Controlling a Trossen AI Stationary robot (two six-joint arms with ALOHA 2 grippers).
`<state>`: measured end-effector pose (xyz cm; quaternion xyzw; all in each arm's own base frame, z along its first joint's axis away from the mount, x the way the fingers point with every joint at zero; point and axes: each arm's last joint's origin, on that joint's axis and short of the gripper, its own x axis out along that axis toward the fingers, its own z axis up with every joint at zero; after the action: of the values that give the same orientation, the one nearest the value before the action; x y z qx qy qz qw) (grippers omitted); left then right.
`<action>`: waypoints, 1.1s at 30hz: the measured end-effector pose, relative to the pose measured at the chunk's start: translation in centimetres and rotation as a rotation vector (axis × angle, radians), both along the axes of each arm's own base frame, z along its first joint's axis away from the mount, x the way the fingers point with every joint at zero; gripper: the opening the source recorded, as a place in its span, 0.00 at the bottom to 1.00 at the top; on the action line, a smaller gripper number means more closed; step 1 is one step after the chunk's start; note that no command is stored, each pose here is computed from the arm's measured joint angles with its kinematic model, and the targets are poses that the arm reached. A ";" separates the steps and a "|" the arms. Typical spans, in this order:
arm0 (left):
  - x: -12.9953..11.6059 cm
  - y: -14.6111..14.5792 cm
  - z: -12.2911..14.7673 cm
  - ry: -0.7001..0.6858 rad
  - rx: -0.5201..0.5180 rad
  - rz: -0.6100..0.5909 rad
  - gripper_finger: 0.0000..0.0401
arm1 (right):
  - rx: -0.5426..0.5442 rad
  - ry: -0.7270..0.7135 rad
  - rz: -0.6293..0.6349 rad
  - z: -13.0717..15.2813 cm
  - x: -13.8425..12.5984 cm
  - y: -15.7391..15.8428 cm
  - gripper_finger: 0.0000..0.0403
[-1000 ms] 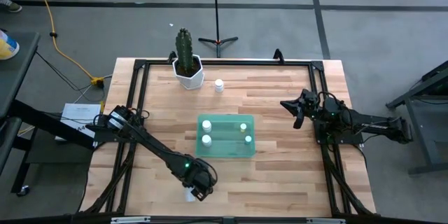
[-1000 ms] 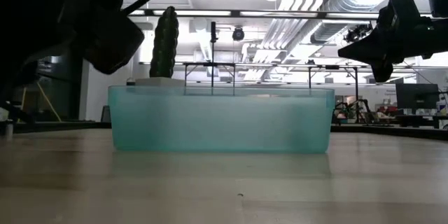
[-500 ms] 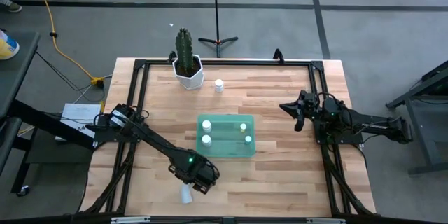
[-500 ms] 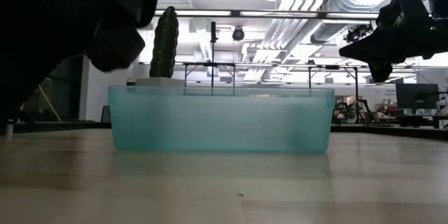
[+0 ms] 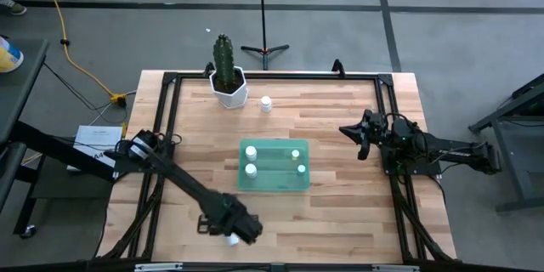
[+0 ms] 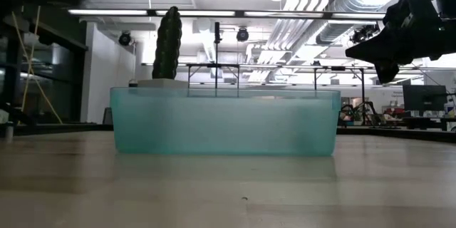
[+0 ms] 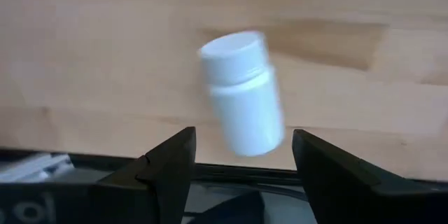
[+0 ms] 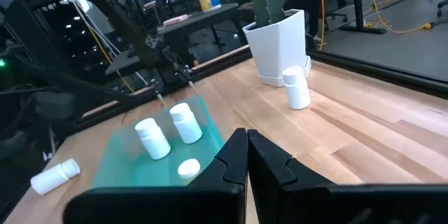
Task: Pick and place pill bottles into a basket
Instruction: Put the bottom white pill bottle into the blue bin
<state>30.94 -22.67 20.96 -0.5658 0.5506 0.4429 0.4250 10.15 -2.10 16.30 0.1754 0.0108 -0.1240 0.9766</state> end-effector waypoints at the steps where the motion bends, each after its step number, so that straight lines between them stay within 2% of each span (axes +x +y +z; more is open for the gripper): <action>1: -0.3 -0.4 0.0 0.004 0.009 0.032 0.67 | -0.008 0.002 0.000 0.0 0.0 0.0 0.00; 6: -0.3 -0.7 -0.3 -0.018 0.033 0.137 0.67 | -0.018 0.006 0.001 0.0 0.0 0.0 0.00; 13: 1.1 0.3 -1.6 -0.008 0.060 0.193 0.67 | -0.018 0.008 0.001 0.0 0.0 0.0 0.00; 16: 1.4 0.4 -2.8 0.021 0.069 0.198 0.67 | -0.017 0.010 0.001 0.0 0.0 0.0 0.00; 22: 2.4 -0.3 -5.6 0.062 0.022 0.189 0.67 | -0.018 0.006 0.007 0.0 -0.1 0.0 0.00; 33: 3.2 0.1 -6.2 0.045 0.006 0.161 0.67 | -0.018 0.008 0.001 0.0 -0.1 0.0 0.00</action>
<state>34.14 -22.61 14.80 -0.5966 0.5116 0.4899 0.3773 10.10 -2.09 16.30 0.1661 0.0134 -0.1243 0.9782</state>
